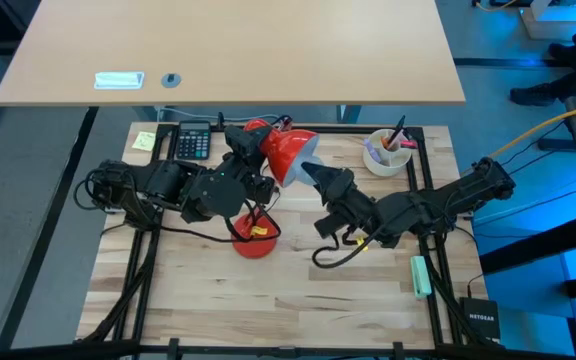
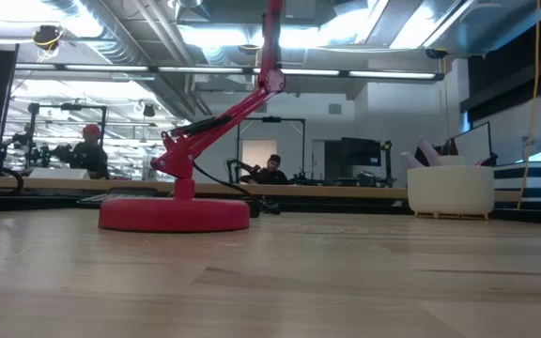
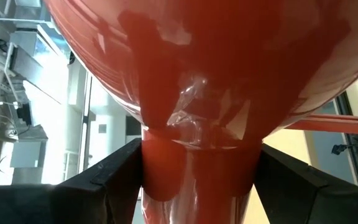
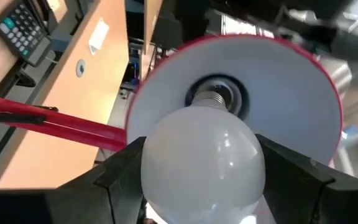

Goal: Screw lightbulb
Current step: Insert the light bulb into the lamp

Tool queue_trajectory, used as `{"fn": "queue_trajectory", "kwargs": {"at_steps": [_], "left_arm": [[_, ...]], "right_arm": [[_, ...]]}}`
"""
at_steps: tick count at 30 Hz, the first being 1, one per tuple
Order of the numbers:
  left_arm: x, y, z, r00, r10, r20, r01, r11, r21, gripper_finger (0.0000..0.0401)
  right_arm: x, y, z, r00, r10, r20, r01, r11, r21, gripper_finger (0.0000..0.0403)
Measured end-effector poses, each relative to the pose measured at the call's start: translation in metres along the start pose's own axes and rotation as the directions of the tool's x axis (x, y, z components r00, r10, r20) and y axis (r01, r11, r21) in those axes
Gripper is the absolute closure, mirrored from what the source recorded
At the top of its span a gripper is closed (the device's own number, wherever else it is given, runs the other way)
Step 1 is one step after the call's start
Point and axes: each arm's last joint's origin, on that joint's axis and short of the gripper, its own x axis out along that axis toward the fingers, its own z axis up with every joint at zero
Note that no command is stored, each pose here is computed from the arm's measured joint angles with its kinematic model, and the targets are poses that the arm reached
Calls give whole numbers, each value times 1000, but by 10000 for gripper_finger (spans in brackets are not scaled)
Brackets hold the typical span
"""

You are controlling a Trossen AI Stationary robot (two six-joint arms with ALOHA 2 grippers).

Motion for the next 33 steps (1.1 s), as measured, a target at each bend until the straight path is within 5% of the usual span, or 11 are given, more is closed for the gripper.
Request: {"fn": "queue_trajectory", "kwargs": {"at_steps": [23, 33], "left_arm": [[-1, -6, 8, 1000, -11, 23, 10, 999, 42, 151], [4, -9, 16, 1000, 14, -10, -14, 999, 48, 151]], "right_arm": [[17, -1, -8, 999, -33, 35, 35, 998, -60, 136], [24, 0, -9, 999, -33, -15, 34, 999, 29, 136]]}}
